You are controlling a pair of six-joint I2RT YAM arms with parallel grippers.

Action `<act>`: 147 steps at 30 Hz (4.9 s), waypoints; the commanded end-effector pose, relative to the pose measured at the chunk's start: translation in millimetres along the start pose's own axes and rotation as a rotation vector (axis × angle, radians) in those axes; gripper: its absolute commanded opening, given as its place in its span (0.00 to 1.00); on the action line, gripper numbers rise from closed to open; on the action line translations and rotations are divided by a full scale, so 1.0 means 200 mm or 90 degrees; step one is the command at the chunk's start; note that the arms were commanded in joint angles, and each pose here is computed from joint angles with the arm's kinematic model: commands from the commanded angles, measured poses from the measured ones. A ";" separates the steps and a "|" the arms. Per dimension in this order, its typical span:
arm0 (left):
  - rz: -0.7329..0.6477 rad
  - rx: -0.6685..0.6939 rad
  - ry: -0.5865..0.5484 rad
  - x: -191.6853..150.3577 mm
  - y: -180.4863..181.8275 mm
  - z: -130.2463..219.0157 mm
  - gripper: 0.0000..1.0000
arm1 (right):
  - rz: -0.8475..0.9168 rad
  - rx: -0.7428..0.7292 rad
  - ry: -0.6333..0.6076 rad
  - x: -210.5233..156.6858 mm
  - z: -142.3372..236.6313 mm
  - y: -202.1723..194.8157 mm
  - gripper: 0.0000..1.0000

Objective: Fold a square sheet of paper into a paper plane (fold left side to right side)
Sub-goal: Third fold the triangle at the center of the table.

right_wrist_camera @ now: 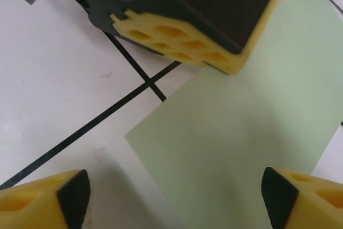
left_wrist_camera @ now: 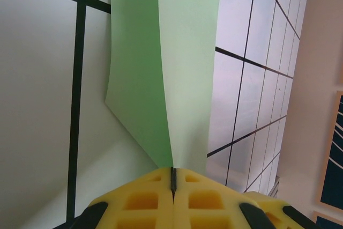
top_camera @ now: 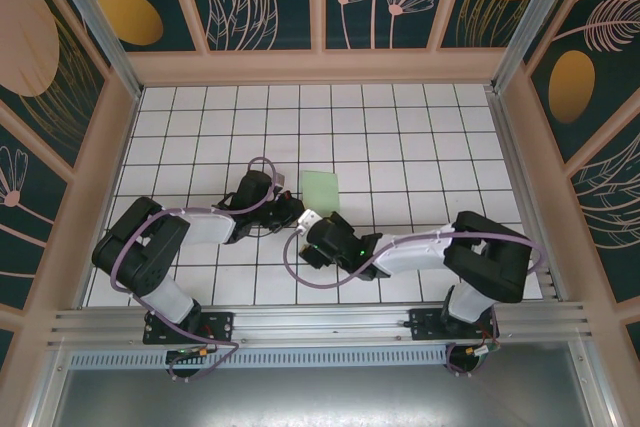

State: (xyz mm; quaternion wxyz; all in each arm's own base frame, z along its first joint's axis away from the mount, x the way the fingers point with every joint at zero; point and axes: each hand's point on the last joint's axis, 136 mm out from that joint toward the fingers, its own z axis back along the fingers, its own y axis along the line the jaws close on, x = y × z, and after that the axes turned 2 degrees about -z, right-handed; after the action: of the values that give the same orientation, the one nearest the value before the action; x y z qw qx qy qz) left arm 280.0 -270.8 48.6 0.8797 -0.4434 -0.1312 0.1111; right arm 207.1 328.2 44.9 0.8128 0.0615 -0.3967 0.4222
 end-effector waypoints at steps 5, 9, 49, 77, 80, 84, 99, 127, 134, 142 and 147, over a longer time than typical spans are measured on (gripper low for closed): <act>-0.008 -0.017 0.009 -0.02 -0.04 0.01 0.00 | -0.002 -0.031 -0.036 0.13 -0.03 -0.05 0.67; -0.008 -0.013 0.009 -0.02 -0.03 0.01 0.00 | -0.008 -0.015 -0.045 0.16 -0.02 -0.05 0.56; -0.249 -0.005 0.029 0.37 -0.33 -0.13 0.24 | -0.133 0.129 -0.008 0.08 -0.02 -0.07 0.00; -0.219 0.106 0.140 0.25 0.07 -0.50 0.14 | -0.343 0.159 0.066 -0.05 -0.13 -0.25 0.00; -0.220 0.105 0.141 0.25 0.07 -0.51 0.14 | -0.360 0.146 0.072 -0.06 -0.14 -0.29 0.00; -0.219 0.105 0.140 0.25 0.07 -0.50 0.14 | -0.374 0.133 0.081 -0.07 -0.17 -0.32 0.00; -0.217 0.107 0.142 0.24 0.07 -0.51 0.14 | -0.394 0.106 0.093 -0.09 -0.19 -0.38 0.00; -0.217 0.105 0.142 0.24 0.07 -0.50 0.14 | -0.391 0.101 0.128 -0.15 -0.23 -0.37 0.00; -0.228 0.096 0.127 0.27 0.01 -0.48 0.19 | -0.392 0.105 0.162 -0.23 -0.23 -0.33 0.00; -0.250 0.086 0.080 0.47 -0.15 -0.41 0.29 | -0.392 0.101 0.196 -0.32 -0.21 -0.30 0.00; -0.255 0.092 0.033 0.62 -0.21 -0.32 0.31 | -0.388 0.100 0.202 -0.33 -0.21 -0.30 0.00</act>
State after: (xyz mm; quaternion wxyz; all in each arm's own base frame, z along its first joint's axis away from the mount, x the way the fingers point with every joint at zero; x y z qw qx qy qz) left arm 409.4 -317.7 44.0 0.9152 -0.3616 -0.1633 -0.0701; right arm 277.7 286.4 18.5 0.9228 0.2098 -0.2569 0.1958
